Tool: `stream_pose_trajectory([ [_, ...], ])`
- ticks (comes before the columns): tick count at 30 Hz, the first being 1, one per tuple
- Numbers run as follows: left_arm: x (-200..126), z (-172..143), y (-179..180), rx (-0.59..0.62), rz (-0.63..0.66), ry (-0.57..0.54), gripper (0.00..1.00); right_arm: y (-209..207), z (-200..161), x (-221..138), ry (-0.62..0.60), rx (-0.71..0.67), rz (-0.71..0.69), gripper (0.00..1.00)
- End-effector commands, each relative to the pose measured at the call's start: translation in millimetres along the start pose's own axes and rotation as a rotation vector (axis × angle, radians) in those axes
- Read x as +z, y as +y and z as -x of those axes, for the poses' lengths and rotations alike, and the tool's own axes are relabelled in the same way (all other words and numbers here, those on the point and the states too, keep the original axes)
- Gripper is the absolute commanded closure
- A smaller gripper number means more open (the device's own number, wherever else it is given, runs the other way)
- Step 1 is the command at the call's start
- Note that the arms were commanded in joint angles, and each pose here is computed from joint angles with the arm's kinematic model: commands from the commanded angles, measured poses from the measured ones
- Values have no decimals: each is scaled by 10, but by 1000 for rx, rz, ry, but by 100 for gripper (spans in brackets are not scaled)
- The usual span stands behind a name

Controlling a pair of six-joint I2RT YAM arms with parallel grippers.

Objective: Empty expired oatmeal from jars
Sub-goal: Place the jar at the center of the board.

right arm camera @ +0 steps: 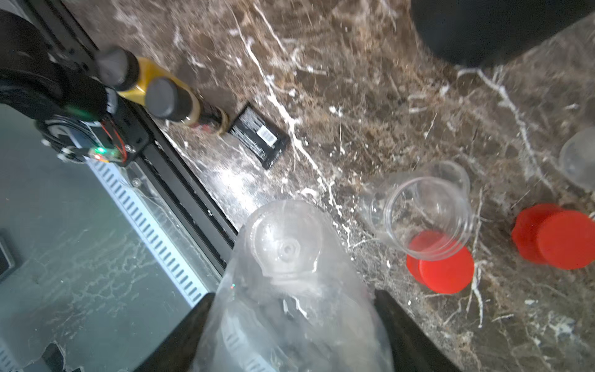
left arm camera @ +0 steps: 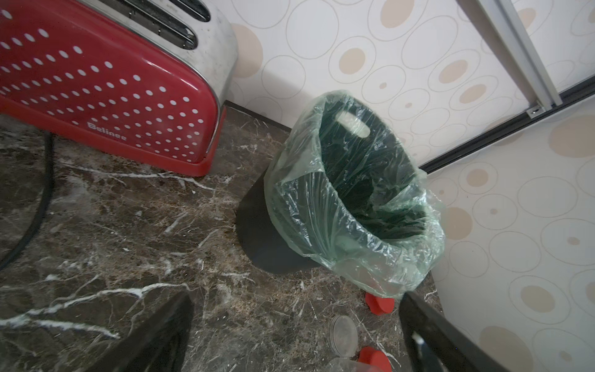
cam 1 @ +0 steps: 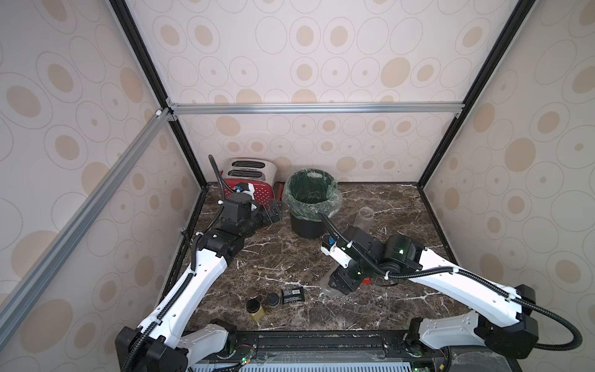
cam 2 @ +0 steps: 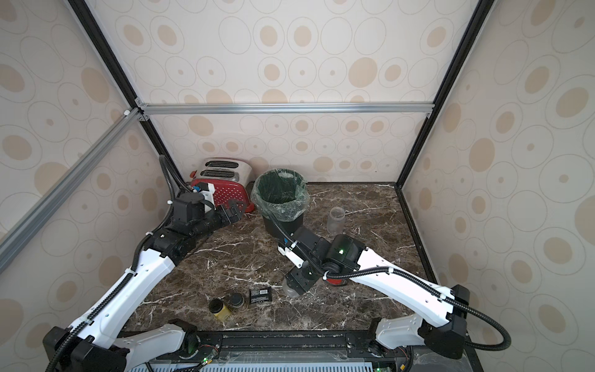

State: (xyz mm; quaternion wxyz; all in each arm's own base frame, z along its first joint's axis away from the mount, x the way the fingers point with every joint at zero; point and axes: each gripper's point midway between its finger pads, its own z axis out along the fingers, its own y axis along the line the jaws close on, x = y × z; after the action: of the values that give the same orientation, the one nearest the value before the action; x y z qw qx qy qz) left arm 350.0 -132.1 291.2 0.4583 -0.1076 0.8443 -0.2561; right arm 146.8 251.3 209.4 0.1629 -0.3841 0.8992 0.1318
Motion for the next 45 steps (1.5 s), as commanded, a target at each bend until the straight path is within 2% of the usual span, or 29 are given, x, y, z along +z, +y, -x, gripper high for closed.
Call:
stream_pose_trajectory([
  [1, -101, 37, 104, 49, 55, -35, 1, -79, -228, 217, 99, 42, -48, 42],
  [8, -101, 41, 175, 70, 94, -40, 1, -33, -478, 637, 214, 62, -29, 40],
  [17, -49, 49, 205, 85, 114, -35, 1, -105, -708, 901, 278, 49, -62, 37],
  [26, -9, 20, 182, 93, 103, -14, 1, -113, -740, 1004, 282, 37, -60, 21],
  [35, -68, 43, 175, 114, 99, -27, 1, -130, -649, 869, 243, 20, -73, 4],
  [39, -97, 52, 175, 137, 97, -38, 1, -130, -560, 681, 212, 20, -78, 1],
  [42, -147, 85, 241, 193, 130, -66, 1, -105, -360, 392, 107, 2, -68, 0],
  [45, -168, 143, 525, 266, 271, -137, 1, -169, -110, 145, -42, -79, -100, 1],
])
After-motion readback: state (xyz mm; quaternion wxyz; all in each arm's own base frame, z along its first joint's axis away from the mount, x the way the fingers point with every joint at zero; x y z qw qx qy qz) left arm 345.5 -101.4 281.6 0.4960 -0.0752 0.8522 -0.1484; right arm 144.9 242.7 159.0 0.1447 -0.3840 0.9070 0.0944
